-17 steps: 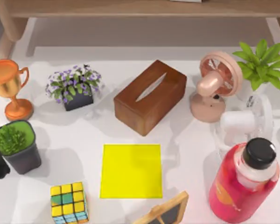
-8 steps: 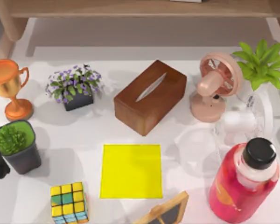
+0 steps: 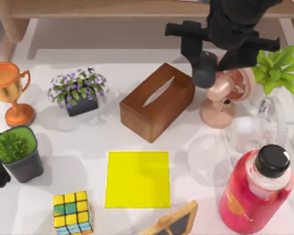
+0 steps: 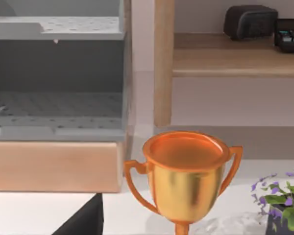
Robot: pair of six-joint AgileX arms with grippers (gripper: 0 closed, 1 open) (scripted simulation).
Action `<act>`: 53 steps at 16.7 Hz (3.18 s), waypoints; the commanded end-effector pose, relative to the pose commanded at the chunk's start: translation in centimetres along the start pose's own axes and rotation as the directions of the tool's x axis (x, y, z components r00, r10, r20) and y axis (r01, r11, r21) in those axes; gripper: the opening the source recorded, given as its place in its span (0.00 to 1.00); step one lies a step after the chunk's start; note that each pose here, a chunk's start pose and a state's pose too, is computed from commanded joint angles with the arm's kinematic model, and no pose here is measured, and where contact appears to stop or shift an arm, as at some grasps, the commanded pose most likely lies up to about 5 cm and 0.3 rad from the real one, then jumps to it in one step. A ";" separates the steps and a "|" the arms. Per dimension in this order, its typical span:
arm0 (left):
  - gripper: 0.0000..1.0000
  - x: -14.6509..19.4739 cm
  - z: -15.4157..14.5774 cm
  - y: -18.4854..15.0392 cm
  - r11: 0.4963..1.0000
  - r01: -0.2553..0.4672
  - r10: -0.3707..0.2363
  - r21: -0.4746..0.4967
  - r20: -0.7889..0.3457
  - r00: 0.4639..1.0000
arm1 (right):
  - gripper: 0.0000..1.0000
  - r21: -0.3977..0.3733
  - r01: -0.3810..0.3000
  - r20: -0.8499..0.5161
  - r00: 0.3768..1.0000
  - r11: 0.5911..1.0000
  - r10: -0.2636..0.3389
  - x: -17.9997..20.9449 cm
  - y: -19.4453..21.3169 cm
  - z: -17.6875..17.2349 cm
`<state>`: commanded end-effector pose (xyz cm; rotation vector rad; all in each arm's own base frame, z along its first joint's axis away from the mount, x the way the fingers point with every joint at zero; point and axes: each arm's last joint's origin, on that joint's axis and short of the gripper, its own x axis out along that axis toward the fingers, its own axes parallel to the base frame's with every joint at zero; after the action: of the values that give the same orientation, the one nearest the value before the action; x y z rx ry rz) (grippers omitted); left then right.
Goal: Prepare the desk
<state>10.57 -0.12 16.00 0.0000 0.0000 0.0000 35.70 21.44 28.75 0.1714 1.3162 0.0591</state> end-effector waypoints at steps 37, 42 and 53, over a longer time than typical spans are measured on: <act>1.00 0.0 0.0 0.0 1.000 0.000 0.000 0.000 0.000 1.000 | 0.00 -0.089 0.047 -0.076 0.996 0.995 -0.054 9.8 11.6 -12.2; 1.00 0.0 0.0 0.0 1.000 0.000 0.000 0.000 0.000 1.000 | 0.00 -0.094 0.072 -0.093 0.992 0.993 -0.081 10.9 11.4 -12.5; 1.00 0.0 0.0 0.0 1.000 0.000 0.000 0.000 0.000 1.000 | 0.15 -0.109 0.137 -0.143 0.978 0.985 -0.152 13.5 10.6 -13.4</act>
<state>10.57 -0.12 16.00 0.0000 0.0000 0.0000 26.71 35.06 14.24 -0.0135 1.4697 0.0133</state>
